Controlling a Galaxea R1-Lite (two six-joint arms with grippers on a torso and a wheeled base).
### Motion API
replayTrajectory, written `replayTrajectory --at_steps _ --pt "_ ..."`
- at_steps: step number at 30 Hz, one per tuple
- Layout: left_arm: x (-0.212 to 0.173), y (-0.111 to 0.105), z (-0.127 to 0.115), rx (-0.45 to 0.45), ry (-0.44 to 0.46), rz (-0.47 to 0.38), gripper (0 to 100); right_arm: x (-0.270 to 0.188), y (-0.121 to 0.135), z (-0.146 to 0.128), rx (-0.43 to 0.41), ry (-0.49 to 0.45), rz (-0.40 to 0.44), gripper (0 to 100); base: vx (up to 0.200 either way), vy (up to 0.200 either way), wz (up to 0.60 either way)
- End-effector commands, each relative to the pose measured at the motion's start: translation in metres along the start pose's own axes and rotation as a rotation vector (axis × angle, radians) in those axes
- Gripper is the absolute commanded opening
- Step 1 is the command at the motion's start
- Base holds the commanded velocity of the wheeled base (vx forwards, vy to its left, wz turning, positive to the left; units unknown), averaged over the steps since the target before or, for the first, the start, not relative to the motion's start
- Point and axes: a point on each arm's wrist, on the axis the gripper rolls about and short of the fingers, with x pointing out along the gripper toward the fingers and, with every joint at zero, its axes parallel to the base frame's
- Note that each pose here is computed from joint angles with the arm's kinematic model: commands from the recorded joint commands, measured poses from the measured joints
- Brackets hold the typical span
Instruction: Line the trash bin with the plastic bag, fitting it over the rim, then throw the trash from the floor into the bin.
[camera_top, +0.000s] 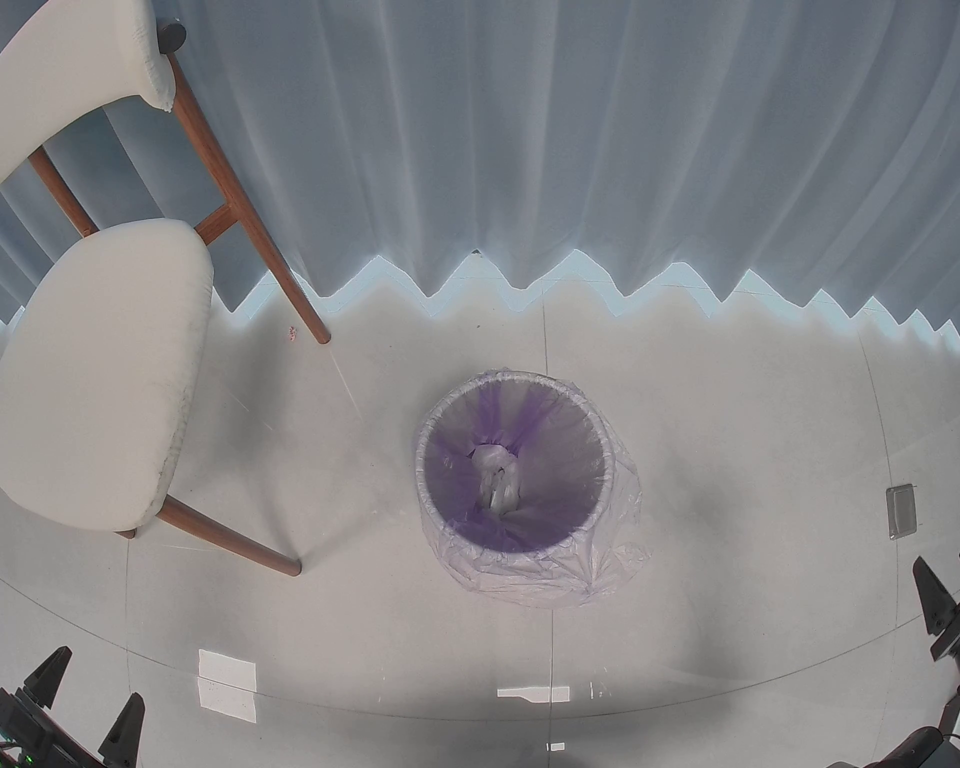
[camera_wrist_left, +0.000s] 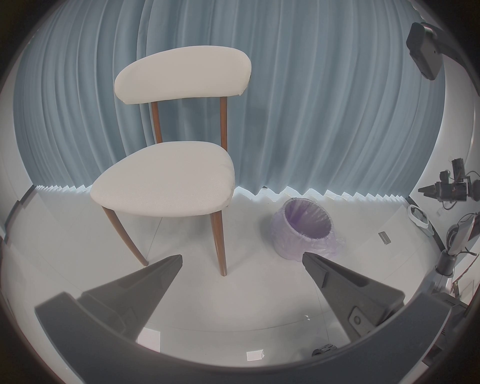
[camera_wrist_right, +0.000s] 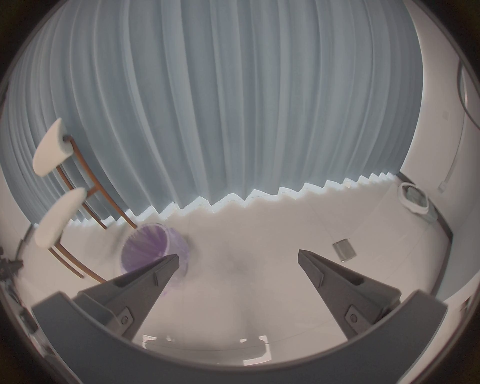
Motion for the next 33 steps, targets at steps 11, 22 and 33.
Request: replayTrajectory --at_steps 11,22,33 --pt "0.001 0.0 -0.005 0.0 0.019 0.001 100 -0.031 -0.017 -0.054 -0.137 -0.057 -0.137 100 0.0 0.0 0.0" --pt "0.001 0.0 -0.005 0.0 0.019 0.001 100 -0.032 -0.015 -0.055 -0.12 -0.071 -0.281 100 0.0 0.0 0.0" --pt "0.001 0.0 -0.005 0.0 0.017 -0.001 100 -0.038 -0.012 -0.059 -0.104 -0.138 0.004 100 0.0 0.0 0.0"
